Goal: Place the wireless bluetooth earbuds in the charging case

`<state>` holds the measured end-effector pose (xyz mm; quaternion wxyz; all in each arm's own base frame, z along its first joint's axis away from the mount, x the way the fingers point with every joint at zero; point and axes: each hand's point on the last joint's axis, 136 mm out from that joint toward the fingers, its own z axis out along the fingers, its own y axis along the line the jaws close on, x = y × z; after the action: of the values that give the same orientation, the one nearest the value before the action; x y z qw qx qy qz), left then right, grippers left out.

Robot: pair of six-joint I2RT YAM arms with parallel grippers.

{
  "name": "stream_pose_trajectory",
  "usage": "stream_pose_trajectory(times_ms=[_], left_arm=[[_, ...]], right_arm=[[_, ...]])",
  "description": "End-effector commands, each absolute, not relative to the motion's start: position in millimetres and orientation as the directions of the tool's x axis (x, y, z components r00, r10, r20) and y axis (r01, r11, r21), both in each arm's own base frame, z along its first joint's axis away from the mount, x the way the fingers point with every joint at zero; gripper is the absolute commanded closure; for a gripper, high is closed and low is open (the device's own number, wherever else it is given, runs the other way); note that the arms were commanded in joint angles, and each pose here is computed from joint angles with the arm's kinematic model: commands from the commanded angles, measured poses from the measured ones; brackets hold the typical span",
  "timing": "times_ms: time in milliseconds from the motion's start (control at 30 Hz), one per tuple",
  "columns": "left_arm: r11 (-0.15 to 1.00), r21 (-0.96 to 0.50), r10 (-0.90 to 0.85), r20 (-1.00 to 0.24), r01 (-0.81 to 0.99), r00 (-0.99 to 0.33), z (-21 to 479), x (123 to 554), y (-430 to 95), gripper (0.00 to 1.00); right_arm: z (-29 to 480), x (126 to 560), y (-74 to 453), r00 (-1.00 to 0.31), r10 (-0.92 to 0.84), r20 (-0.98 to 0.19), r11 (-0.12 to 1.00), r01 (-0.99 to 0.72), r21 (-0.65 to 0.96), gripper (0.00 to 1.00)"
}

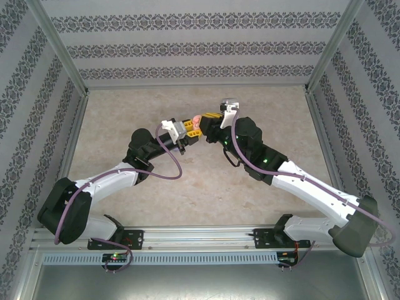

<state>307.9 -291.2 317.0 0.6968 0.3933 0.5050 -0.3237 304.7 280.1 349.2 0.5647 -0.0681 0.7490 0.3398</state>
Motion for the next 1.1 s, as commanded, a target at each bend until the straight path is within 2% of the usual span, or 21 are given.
stream_pose_trajectory(times_ms=[0, 533, 767, 1067], left_arm=[[0.467, 0.304, -0.118, -0.909, 0.830, 0.399, 356.6, 291.1, -293.8, 1.00], [0.471, 0.304, -0.119, -0.908, 0.828, 0.401, 358.3, 290.9, -293.3, 1.00], [0.467, 0.302, -0.119, -0.910, 0.831, 0.397, 357.1, 290.5, -294.3, 1.00], [0.464, 0.299, -0.116, -0.913, 0.834, 0.392, 354.8, 289.6, -293.9, 1.00]], right_arm=[[326.9, 302.1, 291.3, -0.412, 0.251, -0.876, 0.746, -0.494, 0.446, 0.76], [311.8, 300.7, 304.6, -0.446, 0.213, -0.869, 0.744, -0.503, 0.440, 0.76], [325.0, 304.2, 295.1, -0.422, 0.240, -0.874, 0.765, -0.472, 0.438, 0.58], [338.5, 310.1, 293.0, -0.408, 0.274, -0.871, 0.766, -0.454, 0.454, 0.52]])
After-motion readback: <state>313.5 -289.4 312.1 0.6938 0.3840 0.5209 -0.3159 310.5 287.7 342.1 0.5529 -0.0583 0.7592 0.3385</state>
